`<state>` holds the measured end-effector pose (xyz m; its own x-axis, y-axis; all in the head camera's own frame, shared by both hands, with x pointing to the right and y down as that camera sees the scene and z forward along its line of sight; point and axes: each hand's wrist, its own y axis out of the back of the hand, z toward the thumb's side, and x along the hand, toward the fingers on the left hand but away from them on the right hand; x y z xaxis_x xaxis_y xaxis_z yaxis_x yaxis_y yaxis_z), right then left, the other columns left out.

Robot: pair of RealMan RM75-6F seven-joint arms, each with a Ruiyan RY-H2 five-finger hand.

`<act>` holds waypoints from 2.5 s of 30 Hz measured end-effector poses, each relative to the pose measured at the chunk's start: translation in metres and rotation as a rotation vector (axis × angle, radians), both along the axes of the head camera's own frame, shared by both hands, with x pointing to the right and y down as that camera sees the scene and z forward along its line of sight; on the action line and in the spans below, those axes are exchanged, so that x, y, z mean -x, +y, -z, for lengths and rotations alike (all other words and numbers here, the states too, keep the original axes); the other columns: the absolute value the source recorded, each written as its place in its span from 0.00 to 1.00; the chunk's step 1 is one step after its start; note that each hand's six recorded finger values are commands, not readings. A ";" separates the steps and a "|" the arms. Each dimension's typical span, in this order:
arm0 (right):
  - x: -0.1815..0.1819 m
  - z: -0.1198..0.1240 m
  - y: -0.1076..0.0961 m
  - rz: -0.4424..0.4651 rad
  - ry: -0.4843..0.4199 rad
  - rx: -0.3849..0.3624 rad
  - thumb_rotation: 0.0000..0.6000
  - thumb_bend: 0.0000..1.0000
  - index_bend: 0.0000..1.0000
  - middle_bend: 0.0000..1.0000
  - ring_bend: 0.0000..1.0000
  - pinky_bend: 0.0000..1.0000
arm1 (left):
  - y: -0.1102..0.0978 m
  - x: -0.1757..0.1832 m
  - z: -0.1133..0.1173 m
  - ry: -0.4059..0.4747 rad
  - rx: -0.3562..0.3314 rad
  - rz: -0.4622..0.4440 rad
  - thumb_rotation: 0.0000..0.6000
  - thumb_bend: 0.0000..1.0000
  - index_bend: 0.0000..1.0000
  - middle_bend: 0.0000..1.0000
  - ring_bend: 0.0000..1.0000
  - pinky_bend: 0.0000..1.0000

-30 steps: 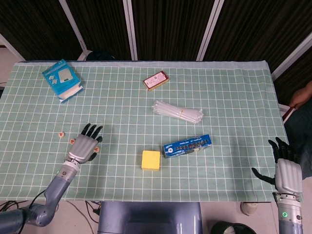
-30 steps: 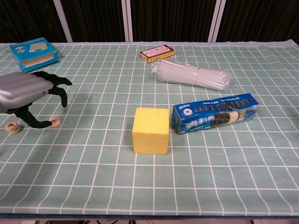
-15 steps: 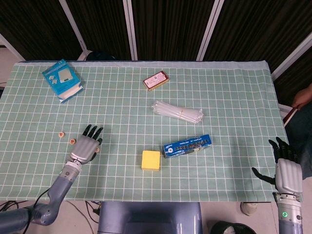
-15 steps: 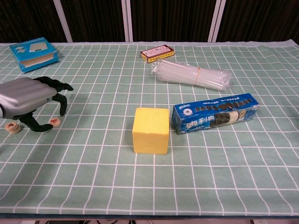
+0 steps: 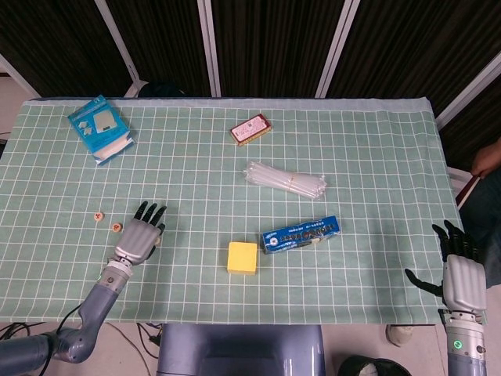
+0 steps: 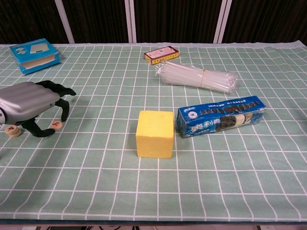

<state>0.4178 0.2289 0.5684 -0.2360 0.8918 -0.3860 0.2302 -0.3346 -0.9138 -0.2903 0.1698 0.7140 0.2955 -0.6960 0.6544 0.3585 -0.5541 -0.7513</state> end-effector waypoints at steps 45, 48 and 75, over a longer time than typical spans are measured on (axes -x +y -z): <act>-0.001 -0.001 0.000 -0.015 -0.003 0.005 1.00 0.27 0.12 0.05 0.00 0.00 | -0.005 0.000 0.012 -0.011 -0.037 -0.009 1.00 0.34 0.50 0.08 0.00 0.00; -0.001 0.000 0.000 -0.015 -0.003 0.003 1.00 0.27 0.12 0.05 0.00 0.00 | -0.006 0.000 0.020 -0.011 -0.052 -0.016 1.00 0.34 0.50 0.08 0.00 0.00; 0.000 0.000 0.000 -0.015 0.001 0.002 1.00 0.27 0.12 0.05 0.00 0.00 | 0.016 0.087 0.042 -0.059 -0.075 0.049 1.00 0.34 0.50 0.08 0.00 0.00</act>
